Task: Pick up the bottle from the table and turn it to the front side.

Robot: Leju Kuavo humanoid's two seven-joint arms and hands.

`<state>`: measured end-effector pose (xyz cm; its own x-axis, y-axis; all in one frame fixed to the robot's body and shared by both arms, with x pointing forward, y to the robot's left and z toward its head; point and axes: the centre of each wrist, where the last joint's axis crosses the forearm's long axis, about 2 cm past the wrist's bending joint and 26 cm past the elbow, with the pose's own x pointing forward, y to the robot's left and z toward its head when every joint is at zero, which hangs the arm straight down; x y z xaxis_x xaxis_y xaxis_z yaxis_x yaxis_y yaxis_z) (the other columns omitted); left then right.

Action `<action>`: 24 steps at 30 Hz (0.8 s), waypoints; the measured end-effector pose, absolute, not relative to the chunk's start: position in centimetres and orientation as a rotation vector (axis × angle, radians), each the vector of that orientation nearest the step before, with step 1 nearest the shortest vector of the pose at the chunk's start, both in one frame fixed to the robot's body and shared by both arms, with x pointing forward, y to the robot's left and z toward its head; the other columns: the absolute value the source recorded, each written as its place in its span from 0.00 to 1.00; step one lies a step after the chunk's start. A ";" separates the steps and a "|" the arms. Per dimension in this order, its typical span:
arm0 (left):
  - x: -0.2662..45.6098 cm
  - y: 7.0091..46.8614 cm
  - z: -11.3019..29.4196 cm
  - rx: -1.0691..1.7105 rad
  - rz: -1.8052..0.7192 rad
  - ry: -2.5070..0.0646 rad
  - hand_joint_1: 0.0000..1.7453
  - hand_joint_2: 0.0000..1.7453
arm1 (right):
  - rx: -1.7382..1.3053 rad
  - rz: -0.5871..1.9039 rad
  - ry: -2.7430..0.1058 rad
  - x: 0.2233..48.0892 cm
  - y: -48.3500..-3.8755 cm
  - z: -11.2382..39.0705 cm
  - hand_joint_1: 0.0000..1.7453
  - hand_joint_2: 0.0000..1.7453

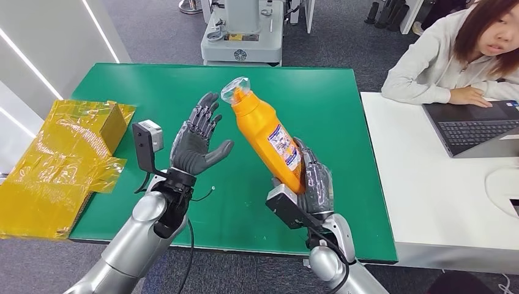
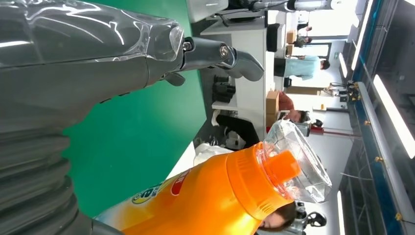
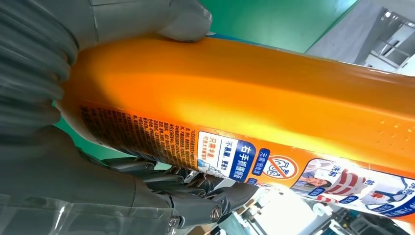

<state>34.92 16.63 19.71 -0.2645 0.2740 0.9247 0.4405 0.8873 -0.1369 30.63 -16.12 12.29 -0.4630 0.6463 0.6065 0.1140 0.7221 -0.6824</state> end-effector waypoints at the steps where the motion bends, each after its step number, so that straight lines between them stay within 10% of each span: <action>1: 35.0 16.7 19.8 -0.522 -0.179 -1.871 0.00 1.00 | -0.578 0.714 -1.983 30.6 -16.1 12.3 1.00 1.00; 24: 36.1 17.1 21.5 -0.705 -0.168 -1.743 0.00 1.00 | -0.605 0.970 -2.072 31.5 -13.4 13.5 1.00 1.00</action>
